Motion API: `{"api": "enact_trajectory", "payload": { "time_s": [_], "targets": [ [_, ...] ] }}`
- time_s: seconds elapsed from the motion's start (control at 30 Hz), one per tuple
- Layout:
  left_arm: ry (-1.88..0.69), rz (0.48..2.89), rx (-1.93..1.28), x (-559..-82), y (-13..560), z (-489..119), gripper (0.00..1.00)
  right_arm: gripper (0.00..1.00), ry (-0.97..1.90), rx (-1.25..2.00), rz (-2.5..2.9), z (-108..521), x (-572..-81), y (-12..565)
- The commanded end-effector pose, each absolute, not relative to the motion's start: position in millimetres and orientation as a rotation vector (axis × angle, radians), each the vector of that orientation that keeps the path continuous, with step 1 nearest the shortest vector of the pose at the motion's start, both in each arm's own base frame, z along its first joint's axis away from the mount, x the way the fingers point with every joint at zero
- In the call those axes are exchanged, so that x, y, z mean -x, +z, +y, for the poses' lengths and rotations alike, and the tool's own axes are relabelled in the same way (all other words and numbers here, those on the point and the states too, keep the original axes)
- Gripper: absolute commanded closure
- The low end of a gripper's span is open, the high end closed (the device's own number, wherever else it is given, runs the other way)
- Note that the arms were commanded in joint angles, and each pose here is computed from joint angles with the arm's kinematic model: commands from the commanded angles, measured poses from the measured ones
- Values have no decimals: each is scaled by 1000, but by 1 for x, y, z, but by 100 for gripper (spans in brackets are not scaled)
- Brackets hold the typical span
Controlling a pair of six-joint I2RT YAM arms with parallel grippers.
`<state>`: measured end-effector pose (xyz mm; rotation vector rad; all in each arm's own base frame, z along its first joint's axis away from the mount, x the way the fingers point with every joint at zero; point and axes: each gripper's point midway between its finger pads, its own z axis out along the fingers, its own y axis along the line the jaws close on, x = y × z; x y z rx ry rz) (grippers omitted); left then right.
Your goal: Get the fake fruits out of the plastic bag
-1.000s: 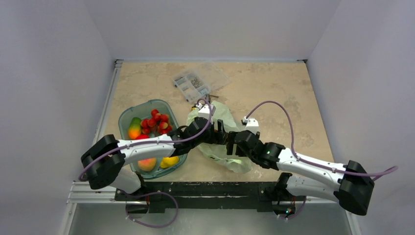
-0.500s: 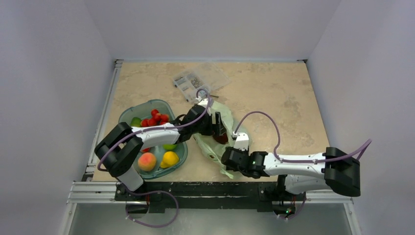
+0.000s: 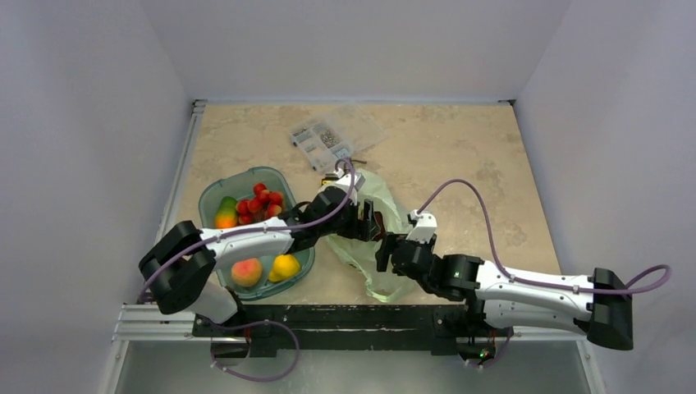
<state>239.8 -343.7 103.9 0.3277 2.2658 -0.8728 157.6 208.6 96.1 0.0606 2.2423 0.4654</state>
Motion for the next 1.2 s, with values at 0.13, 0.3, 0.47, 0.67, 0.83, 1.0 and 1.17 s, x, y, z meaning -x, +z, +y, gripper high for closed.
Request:
{"api": "enact_trajectory", "payload": {
  "time_s": [0.13, 0.3, 0.47, 0.67, 0.83, 1.0, 1.17],
  "targets": [
    [-638, 2221, -358, -254, 110, -339, 30, 40, 371, -230, 2179, 196, -184, 90],
    [-562, 2244, -383, -264, 98, -343, 32, 60, 401, -208, 2169, 192, -181, 88],
    [-538, 2260, -424, -272, 91, -355, 31, 68, 466, -152, 2143, 197, -180, 93],
    [-544, 2288, -442, -274, 83, -364, 22, 74, 464, -119, 2155, 201, -179, 91],
    [-538, 2307, -443, -277, 76, -371, 12, 75, 460, -98, 2159, 205, -179, 90],
    [-522, 2317, -458, -280, 69, -375, 6, 76, 464, -91, 2166, 206, -178, 88],
    [-534, 2326, -497, -280, 61, -379, 14, 77, 477, -100, 2168, 204, -176, 88]
  ]
}}
